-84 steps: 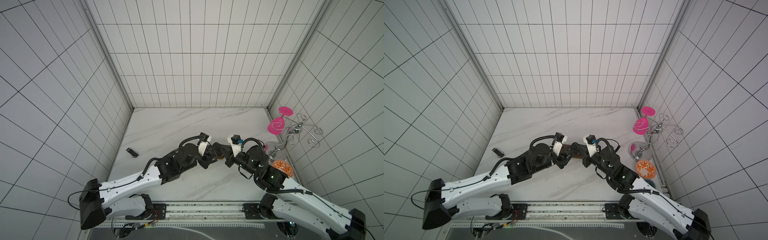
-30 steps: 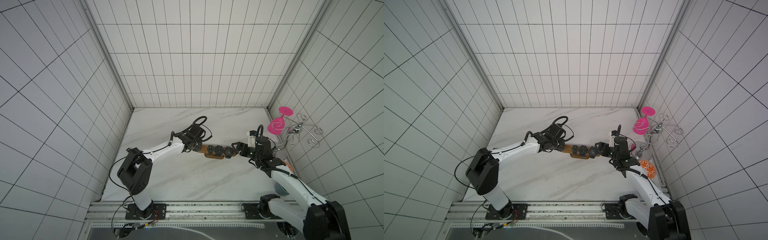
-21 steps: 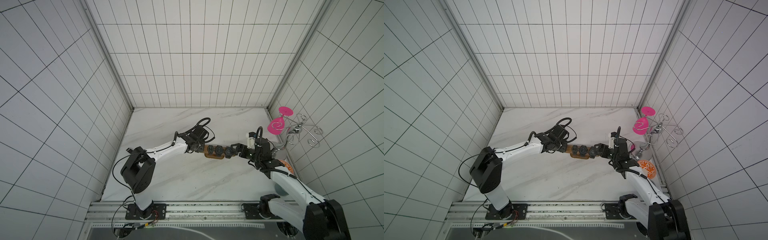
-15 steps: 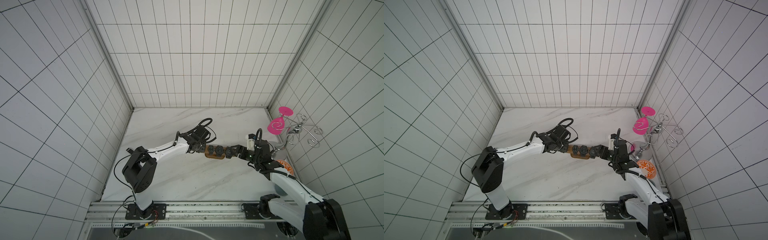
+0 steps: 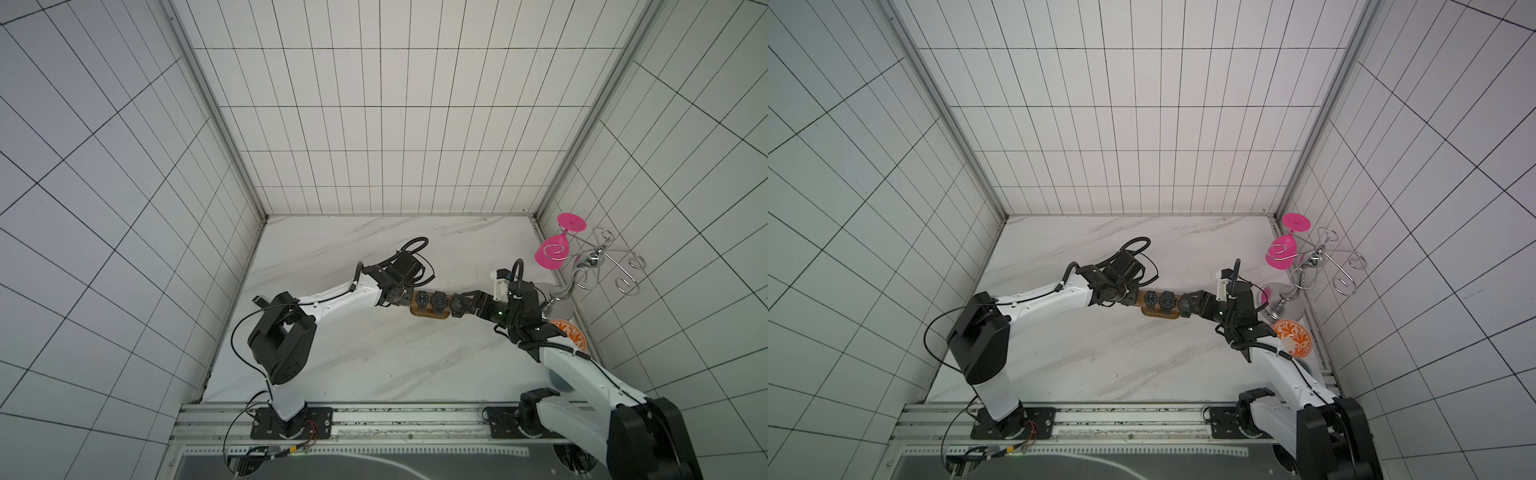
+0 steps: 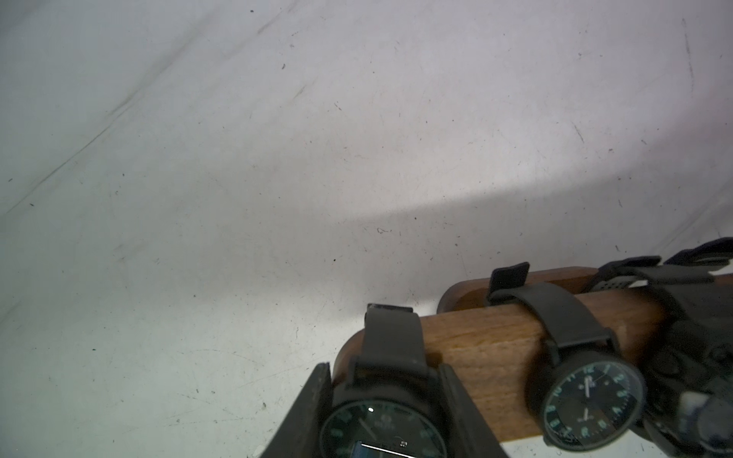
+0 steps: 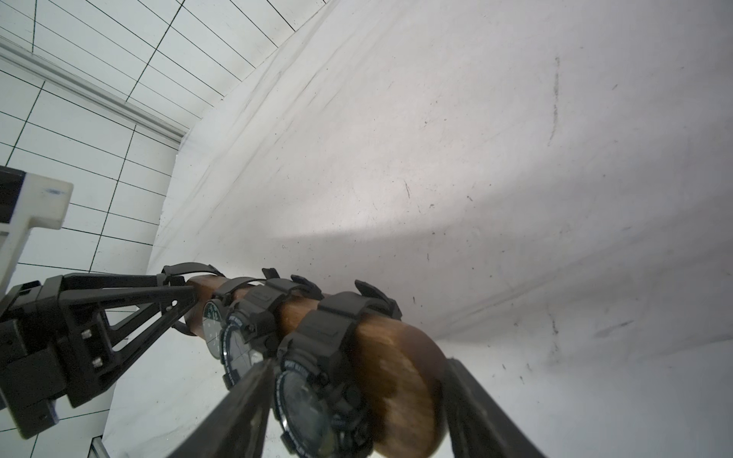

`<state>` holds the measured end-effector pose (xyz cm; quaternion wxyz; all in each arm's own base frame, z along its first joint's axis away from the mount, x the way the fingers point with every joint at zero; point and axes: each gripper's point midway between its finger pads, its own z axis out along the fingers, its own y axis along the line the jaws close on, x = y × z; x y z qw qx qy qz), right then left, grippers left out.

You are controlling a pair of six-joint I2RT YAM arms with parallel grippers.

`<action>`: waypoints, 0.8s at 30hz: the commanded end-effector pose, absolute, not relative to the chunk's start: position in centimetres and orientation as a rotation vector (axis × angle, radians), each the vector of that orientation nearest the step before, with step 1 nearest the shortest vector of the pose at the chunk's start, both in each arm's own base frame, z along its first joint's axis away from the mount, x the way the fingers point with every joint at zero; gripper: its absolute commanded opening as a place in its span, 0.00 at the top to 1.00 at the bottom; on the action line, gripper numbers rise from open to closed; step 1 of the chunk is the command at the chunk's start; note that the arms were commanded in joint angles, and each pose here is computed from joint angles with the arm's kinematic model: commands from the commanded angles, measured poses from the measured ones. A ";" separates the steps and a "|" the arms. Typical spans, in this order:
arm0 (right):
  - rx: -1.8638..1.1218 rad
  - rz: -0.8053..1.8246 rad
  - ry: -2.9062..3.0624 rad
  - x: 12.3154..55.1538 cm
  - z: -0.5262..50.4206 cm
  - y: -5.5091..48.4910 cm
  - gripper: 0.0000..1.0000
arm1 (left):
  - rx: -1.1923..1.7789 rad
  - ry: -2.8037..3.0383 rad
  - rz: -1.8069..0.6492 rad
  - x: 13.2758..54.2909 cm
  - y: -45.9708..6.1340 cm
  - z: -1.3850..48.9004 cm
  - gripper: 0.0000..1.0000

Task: Place watch on stand
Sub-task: Place the watch on the stand.

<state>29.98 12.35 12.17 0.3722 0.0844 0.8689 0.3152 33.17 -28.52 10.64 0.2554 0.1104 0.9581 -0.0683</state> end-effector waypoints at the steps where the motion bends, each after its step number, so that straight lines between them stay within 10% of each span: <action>1: 0.218 0.844 2.239 28.8 11.1 12.9 0.32 | 0.297 2.591 -0.236 33.3 -30.0 11.1 0.67; 24: 0.252 0.807 2.235 28.7 11.0 12.3 0.32 | 0.341 2.589 -0.320 31.7 -31.1 12.3 0.52</action>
